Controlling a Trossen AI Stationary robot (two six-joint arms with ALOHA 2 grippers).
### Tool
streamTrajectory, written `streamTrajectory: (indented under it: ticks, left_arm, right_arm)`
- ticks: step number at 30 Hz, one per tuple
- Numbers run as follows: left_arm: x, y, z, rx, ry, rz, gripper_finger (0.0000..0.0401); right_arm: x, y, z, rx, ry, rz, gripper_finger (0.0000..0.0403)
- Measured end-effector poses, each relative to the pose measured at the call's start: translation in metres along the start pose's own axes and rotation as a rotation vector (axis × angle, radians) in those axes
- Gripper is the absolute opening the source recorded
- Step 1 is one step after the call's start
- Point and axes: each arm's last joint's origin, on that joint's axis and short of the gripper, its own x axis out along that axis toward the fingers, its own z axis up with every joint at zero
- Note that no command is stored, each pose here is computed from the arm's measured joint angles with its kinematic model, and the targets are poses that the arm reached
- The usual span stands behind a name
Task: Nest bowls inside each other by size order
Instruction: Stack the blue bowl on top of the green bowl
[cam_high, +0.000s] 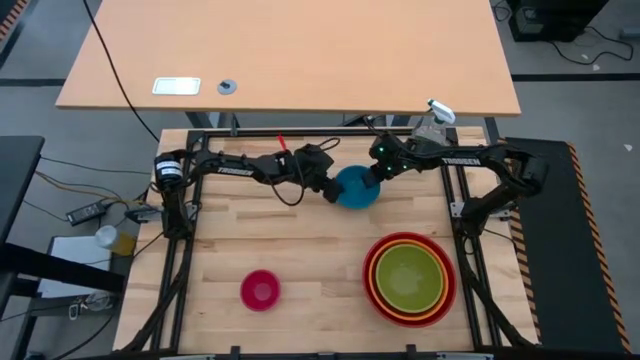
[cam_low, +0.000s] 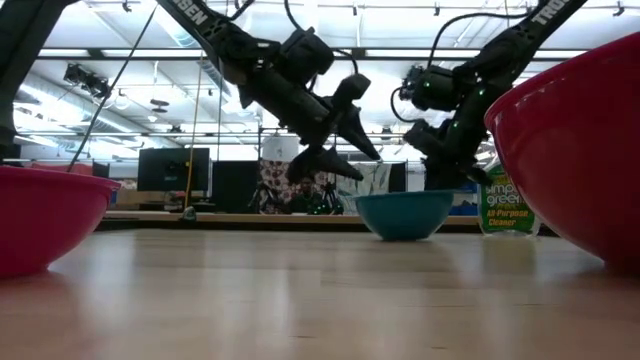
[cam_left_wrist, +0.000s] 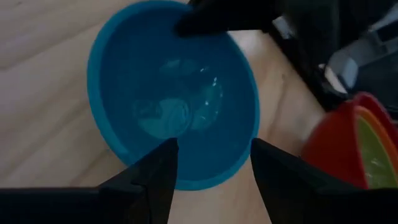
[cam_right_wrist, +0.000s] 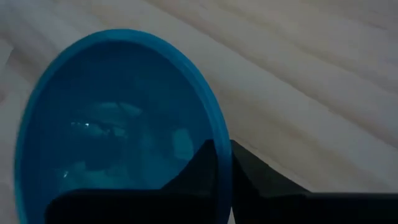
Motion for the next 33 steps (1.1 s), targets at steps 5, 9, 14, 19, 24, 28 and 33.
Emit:
streamTrajectory:
  ticks: [5, 9, 14, 19, 24, 28, 33]
  left_arm:
    - [-0.013, -0.01, 0.005, 0.05, -0.018, -0.027, 0.0206]
    - [-0.024, -0.019, 0.01, 0.074, -0.033, -0.069, 0.0206]
    - [-0.039, -0.039, 0.01, 0.095, -0.05, -0.135, 0.0206]
    - [-0.044, -0.065, 0.004, 0.137, -0.026, -0.236, 0.0206]
    - [-0.046, -0.094, -0.005, 0.175, -0.016, -0.305, 0.0206]
    - [-0.049, -0.115, -0.013, 0.208, -0.021, -0.368, 0.0206]
    - [-0.052, -0.136, -0.022, 0.21, -0.058, -0.463, 0.0206]
  right_arm:
    - [-0.023, 0.002, -0.003, -0.038, -0.02, 0.022, 0.0033]
    - [-0.041, 0.006, -0.005, -0.054, -0.024, 0.108, 0.0033]
    - [-0.063, 0.011, -0.018, -0.068, 0.027, 0.186, 0.0034]
    - [-0.088, 0.019, -0.034, -0.074, 0.053, 0.253, 0.0034]
    - [-0.112, 0.031, -0.054, -0.089, 0.094, 0.343, 0.0034]
    - [-0.126, 0.042, -0.071, -0.121, 0.129, 0.41, 0.0034]
    - [-0.139, 0.054, -0.092, -0.176, 0.182, 0.473, 0.0035]
